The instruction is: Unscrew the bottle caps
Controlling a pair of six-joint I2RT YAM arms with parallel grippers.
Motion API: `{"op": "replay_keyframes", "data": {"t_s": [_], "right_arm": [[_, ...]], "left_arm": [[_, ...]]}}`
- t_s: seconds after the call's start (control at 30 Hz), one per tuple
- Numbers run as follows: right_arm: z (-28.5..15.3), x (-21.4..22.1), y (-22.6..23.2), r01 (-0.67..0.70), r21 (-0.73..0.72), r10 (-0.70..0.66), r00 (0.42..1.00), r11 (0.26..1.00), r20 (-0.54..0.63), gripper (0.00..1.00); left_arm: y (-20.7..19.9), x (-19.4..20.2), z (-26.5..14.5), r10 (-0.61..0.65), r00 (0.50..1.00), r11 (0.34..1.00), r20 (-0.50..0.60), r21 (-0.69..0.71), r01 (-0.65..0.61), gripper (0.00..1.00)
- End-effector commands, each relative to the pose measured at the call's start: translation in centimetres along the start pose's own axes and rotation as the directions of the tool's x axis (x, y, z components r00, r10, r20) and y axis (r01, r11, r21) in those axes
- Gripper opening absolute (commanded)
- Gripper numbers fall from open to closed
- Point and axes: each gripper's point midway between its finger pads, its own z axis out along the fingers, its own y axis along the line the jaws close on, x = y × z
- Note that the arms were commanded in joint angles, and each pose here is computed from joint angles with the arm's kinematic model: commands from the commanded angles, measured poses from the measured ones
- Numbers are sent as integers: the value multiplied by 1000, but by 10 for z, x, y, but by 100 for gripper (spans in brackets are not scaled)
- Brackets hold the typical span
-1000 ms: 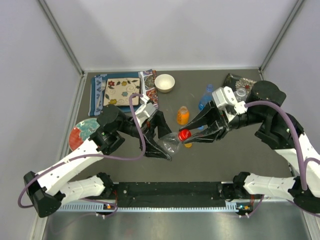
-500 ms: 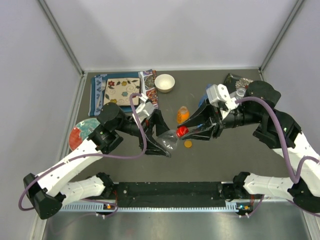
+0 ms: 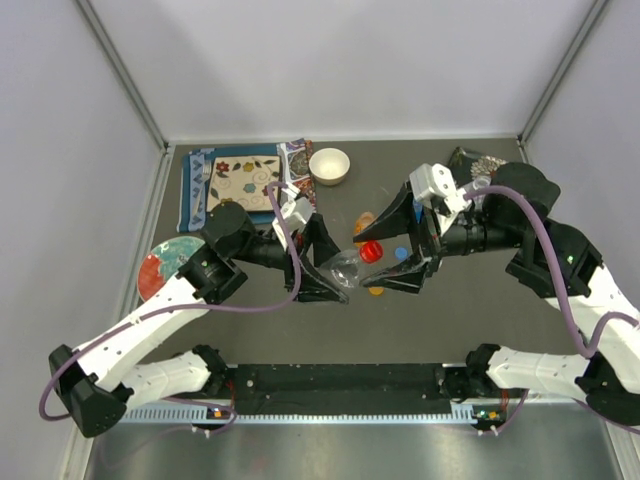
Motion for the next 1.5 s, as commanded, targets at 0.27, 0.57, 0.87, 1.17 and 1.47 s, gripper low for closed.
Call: {"op": "replay_keyframes", "data": {"t_s": [0.27,0.57,0.87,1.17,1.47], "right_arm": [[-29,-54,-85,-209,527,106,970,824,219,86],[-45,-48,-118,-507,653,331,862,563,383,87],[-28,-28,-134,-559,665,404,826,494,394,86],[1,-16,-142,-563,656,450,819,503,357,84],[11,3,-146,-565,661,485,810,494,330,67]], "left_arm": [[32,-22,-5,89,994,978,69,-194,-74,43],[70,-42,-35,267,959,818,94,-548,-174,43],[102,-38,-73,391,920,504,4,-838,-211,43],[110,-30,-73,393,916,386,-82,-889,-246,42],[110,-29,-79,401,912,364,-81,-900,-240,42]]}}
